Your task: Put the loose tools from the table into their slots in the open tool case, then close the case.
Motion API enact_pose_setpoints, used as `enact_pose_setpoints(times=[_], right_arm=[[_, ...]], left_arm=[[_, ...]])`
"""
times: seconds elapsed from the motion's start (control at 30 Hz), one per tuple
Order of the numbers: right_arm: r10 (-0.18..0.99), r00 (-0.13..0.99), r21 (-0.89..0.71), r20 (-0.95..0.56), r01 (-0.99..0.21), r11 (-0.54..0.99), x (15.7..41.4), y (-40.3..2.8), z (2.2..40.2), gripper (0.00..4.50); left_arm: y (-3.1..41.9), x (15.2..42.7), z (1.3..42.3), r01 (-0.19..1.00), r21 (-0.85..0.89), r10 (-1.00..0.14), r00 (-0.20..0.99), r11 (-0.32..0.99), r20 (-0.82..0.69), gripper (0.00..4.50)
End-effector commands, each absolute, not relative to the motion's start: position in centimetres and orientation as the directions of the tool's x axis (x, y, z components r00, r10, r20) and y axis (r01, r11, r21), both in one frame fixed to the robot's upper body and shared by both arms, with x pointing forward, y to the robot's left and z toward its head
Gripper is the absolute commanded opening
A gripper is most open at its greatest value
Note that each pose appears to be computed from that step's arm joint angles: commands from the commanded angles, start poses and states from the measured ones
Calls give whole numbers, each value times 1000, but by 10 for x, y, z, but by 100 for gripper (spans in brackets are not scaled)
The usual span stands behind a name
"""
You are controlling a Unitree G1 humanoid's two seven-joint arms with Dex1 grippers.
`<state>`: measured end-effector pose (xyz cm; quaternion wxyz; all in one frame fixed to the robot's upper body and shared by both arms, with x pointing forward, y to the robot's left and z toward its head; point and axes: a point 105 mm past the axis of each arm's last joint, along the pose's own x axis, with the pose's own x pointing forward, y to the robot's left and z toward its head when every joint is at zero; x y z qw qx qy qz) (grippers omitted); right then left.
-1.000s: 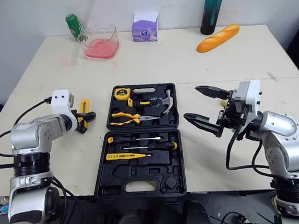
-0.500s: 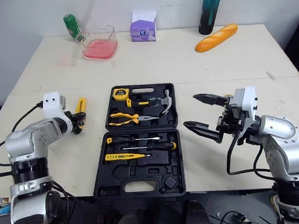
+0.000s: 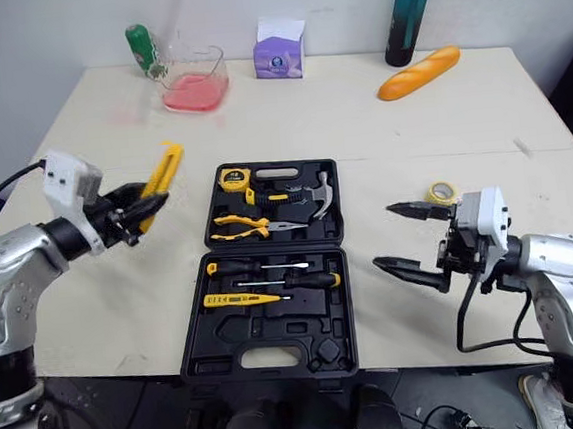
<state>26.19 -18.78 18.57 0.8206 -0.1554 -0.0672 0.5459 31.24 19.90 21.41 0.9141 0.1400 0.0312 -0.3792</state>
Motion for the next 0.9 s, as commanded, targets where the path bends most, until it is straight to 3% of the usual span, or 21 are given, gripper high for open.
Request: enact_pose_setpoints(times=[0.03, 0.17, 0.4, 0.73, 0.9], right_arm=[[923, 375, -388, -88, -866, 315, 253, -191, 193, 450], [922, 374, -386, -102, -869, 310, 251, -194, 192, 450], [932, 341, -382, -125, -883, 272, 245, -191, 190, 450], [942, 316, -363, -114, -896, 256, 241, -182, 191, 450], [942, 317, -359, -106, -896, 261, 240, -180, 190, 450]], left_arm=[[164, 276, 220, 861, 301, -860, 475, 410, -186, 126], [145, 259, 215, 898, 345, -903, 362, 272, -233, 126], [116, 230, 191, 964, 263, -940, 127, 42, -318, 126], [104, 214, 162, 985, 150, -915, -19, -87, -404, 126], [105, 219, 143, 984, 159, -895, 3, -76, -447, 126]])
